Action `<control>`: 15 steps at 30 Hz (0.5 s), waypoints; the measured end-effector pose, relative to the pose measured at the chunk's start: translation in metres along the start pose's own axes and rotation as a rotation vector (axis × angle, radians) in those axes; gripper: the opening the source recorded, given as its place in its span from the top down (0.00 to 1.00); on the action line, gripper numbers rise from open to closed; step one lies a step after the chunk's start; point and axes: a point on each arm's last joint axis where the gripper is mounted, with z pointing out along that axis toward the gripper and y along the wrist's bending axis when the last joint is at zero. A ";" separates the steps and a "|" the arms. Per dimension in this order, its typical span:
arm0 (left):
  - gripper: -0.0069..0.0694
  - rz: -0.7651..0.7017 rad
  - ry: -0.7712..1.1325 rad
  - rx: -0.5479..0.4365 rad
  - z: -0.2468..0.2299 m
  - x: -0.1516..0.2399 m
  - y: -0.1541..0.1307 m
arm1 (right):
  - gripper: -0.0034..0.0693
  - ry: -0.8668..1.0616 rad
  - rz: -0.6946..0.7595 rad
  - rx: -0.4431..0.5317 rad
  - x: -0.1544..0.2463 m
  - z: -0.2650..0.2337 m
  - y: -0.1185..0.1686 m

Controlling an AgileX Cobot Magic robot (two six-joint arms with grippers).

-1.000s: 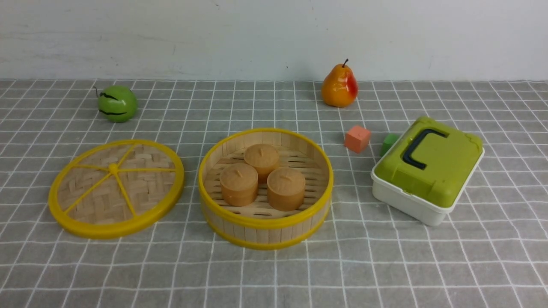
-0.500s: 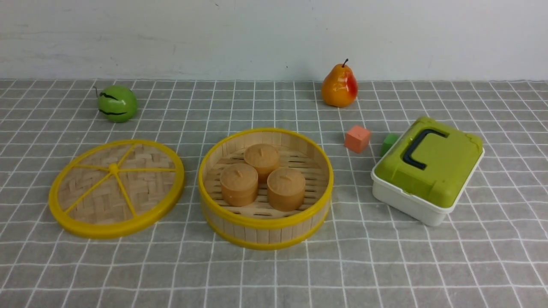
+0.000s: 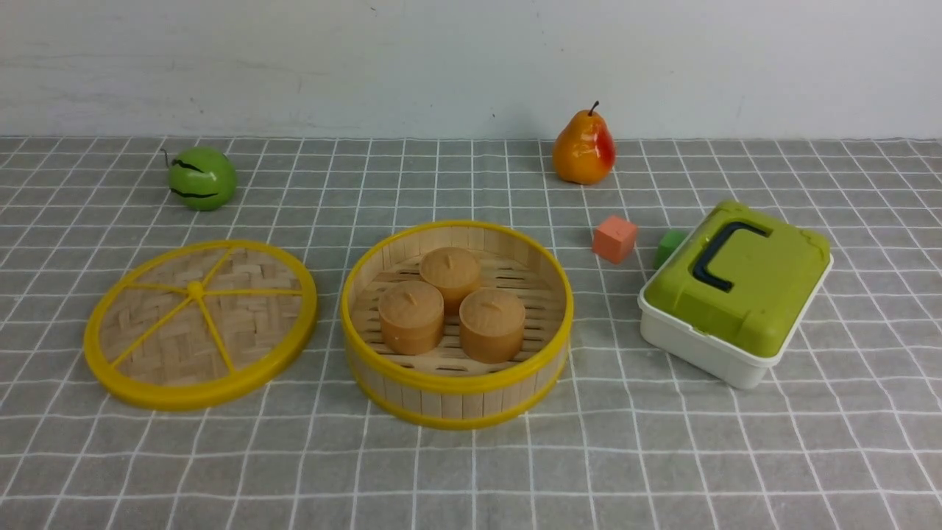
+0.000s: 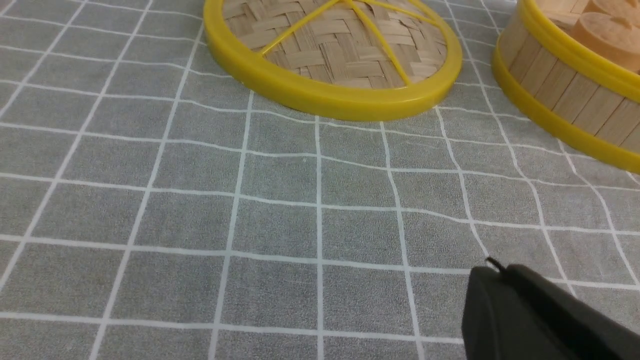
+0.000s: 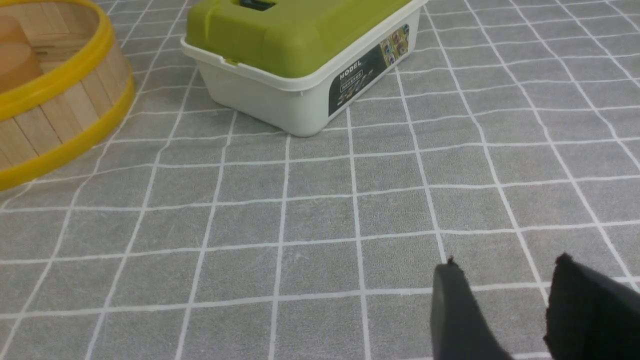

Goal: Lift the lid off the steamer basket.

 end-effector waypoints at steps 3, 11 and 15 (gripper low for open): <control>0.92 0.000 0.000 0.000 0.000 0.000 0.000 | 0.62 0.000 0.000 0.000 0.000 0.000 0.000; 0.92 0.000 0.000 0.000 0.000 0.000 0.000 | 0.62 0.000 0.000 0.000 0.000 0.000 0.000; 0.92 0.000 0.000 0.000 0.000 0.000 0.000 | 0.62 0.000 0.000 0.000 0.000 0.000 0.000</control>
